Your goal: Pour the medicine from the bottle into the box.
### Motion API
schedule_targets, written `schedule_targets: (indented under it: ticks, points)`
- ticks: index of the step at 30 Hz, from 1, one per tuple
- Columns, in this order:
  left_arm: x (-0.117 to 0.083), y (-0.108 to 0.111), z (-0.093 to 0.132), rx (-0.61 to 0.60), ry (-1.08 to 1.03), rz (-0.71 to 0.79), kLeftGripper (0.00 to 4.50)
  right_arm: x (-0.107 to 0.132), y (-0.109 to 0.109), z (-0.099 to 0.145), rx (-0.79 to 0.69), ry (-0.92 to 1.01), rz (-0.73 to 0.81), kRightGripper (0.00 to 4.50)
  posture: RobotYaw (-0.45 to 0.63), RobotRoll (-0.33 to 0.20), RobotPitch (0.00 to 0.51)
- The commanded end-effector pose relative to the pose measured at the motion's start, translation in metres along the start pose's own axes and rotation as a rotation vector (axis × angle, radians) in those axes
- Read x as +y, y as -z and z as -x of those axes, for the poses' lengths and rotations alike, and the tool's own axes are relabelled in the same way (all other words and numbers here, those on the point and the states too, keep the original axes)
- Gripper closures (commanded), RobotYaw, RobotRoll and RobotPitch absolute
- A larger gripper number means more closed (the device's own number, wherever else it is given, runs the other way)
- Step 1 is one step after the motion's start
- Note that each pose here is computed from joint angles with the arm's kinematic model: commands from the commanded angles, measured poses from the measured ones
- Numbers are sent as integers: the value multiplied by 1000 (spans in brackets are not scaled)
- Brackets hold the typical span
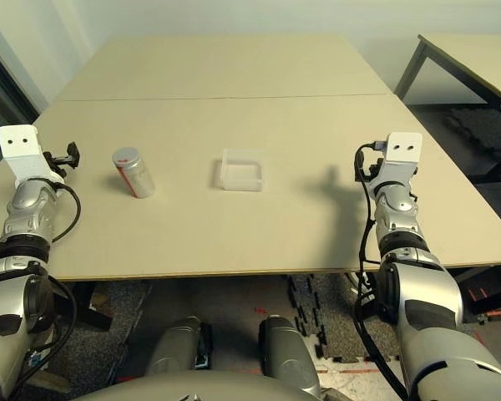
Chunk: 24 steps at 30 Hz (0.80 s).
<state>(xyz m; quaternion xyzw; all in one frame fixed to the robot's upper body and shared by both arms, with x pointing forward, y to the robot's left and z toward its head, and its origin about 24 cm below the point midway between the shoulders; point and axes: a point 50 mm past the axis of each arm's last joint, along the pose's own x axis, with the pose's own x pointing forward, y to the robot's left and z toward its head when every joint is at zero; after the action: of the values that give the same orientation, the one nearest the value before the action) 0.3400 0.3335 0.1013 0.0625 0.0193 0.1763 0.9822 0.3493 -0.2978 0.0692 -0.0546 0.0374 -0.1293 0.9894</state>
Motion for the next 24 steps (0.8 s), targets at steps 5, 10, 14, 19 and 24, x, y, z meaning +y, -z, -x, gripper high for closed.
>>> schedule_targets:
  ticks: [5,10,14,19,24]
  points:
    - [-3,-10,-3,-35,48,-1,51,2,-10,-3,-35,-38,4,0,-4,0,18]
    - [3,-26,-2,-105,196,52,51,13,-19,-4,-86,-175,15,0,6,0,19]
    - [9,-38,3,-141,323,30,51,19,-32,-4,-139,-354,9,0,5,0,22]
    - [18,-52,14,-144,503,-18,51,26,-51,-1,-184,-580,32,0,-11,0,36]
    - [31,-53,30,-101,653,33,51,30,-67,7,-196,-786,70,0,-9,0,46]
